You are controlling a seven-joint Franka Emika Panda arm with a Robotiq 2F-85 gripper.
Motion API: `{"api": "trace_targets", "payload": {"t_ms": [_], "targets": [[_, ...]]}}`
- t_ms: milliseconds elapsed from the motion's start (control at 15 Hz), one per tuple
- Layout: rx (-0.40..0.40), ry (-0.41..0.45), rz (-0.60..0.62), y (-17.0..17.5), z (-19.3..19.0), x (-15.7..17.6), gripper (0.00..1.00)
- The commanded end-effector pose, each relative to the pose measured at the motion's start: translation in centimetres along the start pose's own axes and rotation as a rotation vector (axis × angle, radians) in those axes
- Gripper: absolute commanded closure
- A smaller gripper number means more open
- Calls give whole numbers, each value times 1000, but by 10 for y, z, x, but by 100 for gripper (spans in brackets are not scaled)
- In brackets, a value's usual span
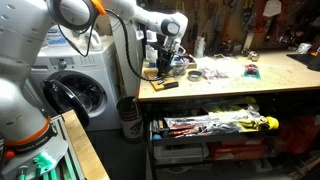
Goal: Pick up the batteries and place them standing vertically on the wooden board one by one
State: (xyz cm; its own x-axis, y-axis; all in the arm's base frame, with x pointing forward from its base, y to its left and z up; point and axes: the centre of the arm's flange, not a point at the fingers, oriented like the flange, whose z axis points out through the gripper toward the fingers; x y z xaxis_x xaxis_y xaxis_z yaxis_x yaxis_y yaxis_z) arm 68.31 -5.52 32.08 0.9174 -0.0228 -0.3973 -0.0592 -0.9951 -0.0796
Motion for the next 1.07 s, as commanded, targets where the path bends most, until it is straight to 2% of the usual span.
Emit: {"api": "trace_targets", "payload": {"t_ms": [0, 267, 533, 867, 1000], "targets": [[9, -23, 8, 2, -1, 4, 96], [-5, 2, 40, -4, -4, -3, 96], [-33, 117, 118, -14, -15, -19, 96], [-76, 312, 238, -26, -35, -44, 96], [-97, 347, 271, -28, -39, -53, 96]]}}
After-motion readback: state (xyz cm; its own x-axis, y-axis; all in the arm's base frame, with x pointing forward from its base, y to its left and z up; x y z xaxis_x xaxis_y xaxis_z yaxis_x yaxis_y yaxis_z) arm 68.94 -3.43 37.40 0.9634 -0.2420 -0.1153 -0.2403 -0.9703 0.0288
